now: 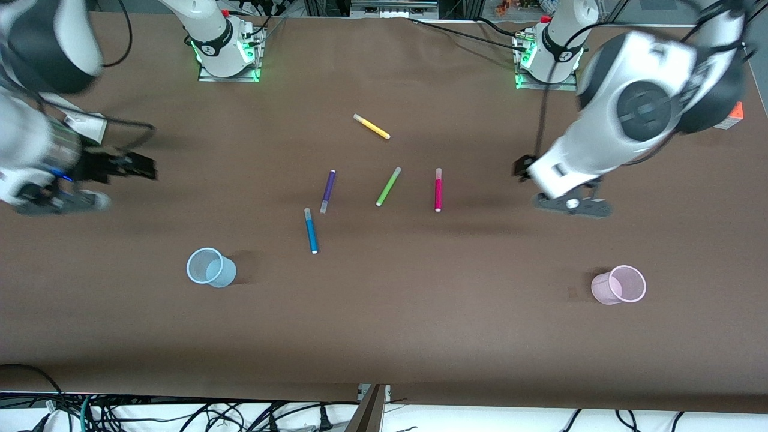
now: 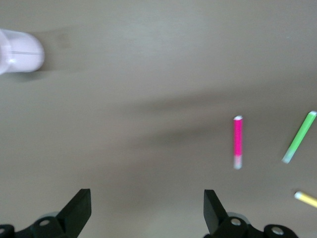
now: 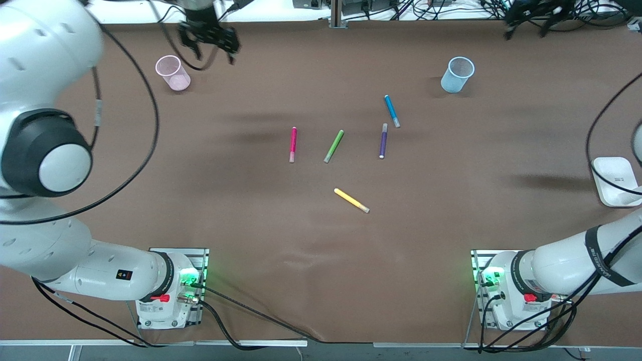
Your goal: Place pink and blue markers in matching cups
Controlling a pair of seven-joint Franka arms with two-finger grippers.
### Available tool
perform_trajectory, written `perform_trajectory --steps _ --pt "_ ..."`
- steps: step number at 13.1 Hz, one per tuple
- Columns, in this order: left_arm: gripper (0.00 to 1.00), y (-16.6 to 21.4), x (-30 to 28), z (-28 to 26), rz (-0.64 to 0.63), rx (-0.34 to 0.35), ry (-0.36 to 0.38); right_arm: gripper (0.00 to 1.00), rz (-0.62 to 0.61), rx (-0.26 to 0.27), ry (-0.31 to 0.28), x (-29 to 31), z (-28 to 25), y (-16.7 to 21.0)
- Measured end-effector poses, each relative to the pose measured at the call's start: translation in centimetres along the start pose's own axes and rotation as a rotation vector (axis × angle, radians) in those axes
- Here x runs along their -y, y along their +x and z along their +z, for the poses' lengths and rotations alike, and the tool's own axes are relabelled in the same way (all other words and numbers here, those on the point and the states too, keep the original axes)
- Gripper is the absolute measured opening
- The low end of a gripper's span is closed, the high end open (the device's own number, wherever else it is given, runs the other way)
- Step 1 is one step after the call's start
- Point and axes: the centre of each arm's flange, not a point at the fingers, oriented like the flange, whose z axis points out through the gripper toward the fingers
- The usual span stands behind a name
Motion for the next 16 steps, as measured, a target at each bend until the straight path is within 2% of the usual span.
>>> perform_trajectory --steps 3,6,10,16 --pt "1.00 0.8 -7.4 7.0 -0.014 0.045 0.008 1.00 -0.101 0.024 -0.021 8.1 8.5 4.6" --pt "1.00 -0.3 -13.7 14.0 0.046 0.056 0.025 1.00 -0.170 0.037 -0.038 13.6 15.0 6.6" --pt "1.00 -2.4 -14.6 23.0 0.038 -0.021 -0.019 1.00 -0.146 0.038 -0.034 17.7 22.2 7.8" --pt "1.00 -3.5 -15.2 26.8 0.047 -0.027 -0.031 1.00 -0.118 0.031 -0.033 21.5 28.8 7.0"
